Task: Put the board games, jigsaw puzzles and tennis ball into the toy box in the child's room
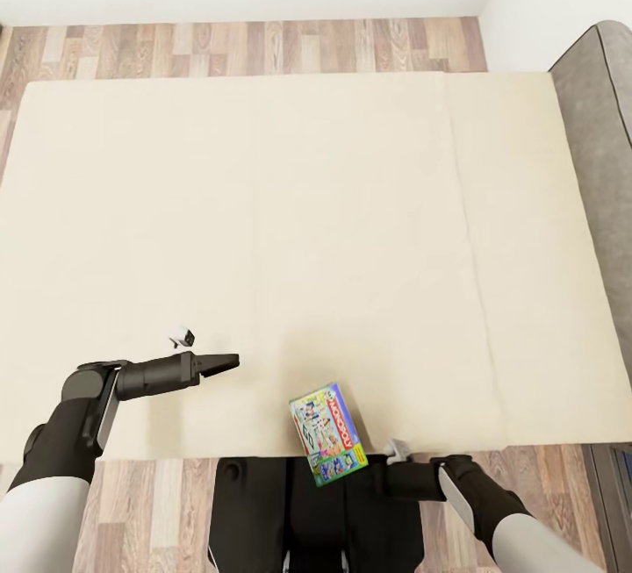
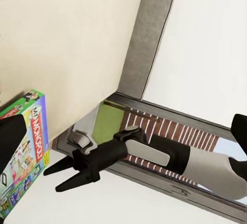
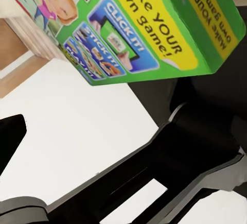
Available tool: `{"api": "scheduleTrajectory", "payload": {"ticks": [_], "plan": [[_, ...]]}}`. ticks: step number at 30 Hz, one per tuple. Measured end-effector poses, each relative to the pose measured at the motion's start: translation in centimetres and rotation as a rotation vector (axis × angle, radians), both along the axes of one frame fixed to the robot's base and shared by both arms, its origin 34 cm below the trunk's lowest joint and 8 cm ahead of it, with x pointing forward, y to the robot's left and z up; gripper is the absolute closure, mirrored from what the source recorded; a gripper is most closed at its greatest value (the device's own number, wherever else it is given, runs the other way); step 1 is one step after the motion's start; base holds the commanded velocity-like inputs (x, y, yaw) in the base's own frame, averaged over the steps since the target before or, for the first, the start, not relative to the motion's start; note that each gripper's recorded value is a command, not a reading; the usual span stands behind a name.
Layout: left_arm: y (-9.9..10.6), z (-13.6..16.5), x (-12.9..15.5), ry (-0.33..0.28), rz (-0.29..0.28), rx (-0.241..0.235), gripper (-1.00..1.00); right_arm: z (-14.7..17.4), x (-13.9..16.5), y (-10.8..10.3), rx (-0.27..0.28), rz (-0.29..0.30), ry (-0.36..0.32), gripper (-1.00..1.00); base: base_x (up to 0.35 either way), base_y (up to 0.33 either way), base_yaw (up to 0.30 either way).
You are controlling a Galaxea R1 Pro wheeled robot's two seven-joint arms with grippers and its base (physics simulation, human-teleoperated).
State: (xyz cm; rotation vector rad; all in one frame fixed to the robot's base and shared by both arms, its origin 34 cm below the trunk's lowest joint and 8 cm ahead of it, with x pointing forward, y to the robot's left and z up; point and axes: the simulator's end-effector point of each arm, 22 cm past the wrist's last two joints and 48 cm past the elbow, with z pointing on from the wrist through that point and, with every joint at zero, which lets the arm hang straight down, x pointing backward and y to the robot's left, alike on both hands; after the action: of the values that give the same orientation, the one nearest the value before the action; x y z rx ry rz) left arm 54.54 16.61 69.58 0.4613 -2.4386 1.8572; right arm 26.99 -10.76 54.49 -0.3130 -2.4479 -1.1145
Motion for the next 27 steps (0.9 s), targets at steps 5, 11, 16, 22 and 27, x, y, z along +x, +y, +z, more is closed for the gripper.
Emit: {"api": "scheduleTrajectory", "payload": {"ticks": [5, 11, 16, 22, 27], "plan": [[0.0, -0.1, -0.1, 0.003, 0.000, 0.000, -1.00, 0.0, -0.1, 0.4, 0.005, -0.002, 0.001, -1.00, 0.000, 0.000, 0.000], [0.0, -0.2, -0.1, 0.004, 0.000, 0.000, -1.00, 0.2, 0.0, 1.5, 0.020, -0.007, 0.001, -1.00, 0.000, 0.000, 0.000], [0.0, -0.2, -0.1, 0.004, 0.001, 0.000, -1.00, 0.1, 0.6, 1.9, 0.025, -0.008, -0.031, -1.00, 0.000, 0.000, 0.000], [0.0, -0.2, -0.1, 0.004, 0.000, 0.000, -1.00, -0.1, 1.5, 2.0, 0.027, -0.008, -0.074, -1.00, 0.000, 0.000, 0.000], [0.0, -0.2, -0.1, 0.003, 0.000, 0.000, -1.00, -0.2, 1.7, 2.1, 0.027, -0.008, -0.081, -1.00, 0.000, 0.000, 0.000]]}}
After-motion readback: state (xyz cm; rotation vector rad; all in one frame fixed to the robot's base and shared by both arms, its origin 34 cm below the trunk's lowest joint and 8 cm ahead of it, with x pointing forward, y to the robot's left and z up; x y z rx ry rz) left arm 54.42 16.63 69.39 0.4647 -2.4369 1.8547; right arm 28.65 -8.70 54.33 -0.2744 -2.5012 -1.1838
